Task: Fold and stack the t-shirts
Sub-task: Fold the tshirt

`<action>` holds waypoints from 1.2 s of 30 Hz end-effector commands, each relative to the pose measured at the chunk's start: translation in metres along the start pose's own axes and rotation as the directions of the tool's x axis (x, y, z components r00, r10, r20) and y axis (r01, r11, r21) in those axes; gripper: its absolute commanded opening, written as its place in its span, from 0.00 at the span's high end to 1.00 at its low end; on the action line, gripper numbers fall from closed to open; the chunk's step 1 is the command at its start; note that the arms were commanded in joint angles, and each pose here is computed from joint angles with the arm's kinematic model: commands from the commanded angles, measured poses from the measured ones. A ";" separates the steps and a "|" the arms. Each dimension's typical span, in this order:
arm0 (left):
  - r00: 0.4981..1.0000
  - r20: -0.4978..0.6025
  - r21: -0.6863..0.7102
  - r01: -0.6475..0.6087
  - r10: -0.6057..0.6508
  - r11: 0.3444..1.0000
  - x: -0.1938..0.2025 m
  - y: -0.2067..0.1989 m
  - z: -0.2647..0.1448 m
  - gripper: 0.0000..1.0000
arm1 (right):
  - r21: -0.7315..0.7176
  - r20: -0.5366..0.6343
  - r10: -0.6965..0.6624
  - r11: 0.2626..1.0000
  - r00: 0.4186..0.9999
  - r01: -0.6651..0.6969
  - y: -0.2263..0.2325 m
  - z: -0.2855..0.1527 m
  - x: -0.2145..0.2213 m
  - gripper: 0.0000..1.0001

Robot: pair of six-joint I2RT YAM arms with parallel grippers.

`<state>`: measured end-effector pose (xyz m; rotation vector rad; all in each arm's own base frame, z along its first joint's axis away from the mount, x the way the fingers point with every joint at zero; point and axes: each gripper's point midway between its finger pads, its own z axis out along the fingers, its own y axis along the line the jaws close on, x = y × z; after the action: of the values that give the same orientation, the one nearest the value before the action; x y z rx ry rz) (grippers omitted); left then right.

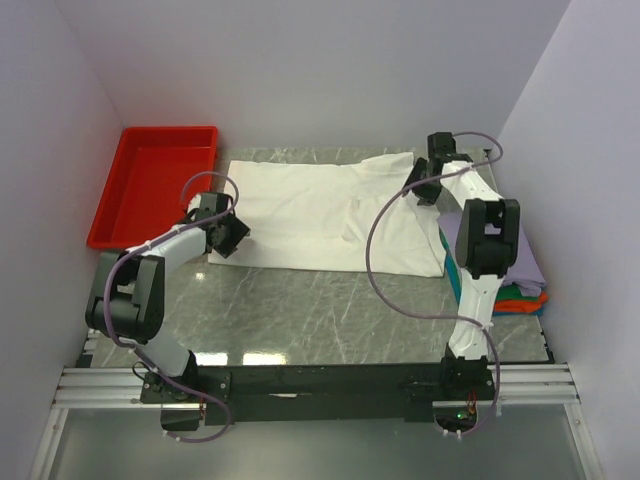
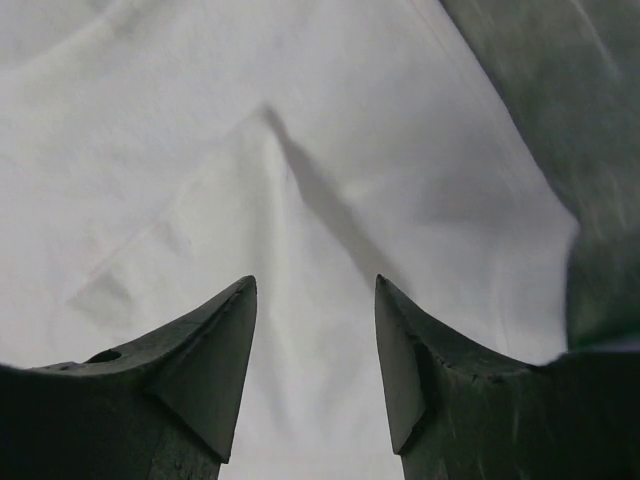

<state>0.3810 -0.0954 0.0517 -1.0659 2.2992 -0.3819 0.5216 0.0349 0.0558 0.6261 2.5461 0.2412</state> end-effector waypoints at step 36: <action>0.988 0.155 -0.388 0.071 -0.011 0.919 0.026 0.129 -0.022 0.51 | 0.127 -0.066 0.271 0.957 0.960 -0.262 -0.093 -0.080 0.228 0.43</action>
<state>0.3284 -0.0501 0.0246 -1.2522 2.1605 -0.0340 0.3141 0.0682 0.0215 0.9675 2.4601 0.3340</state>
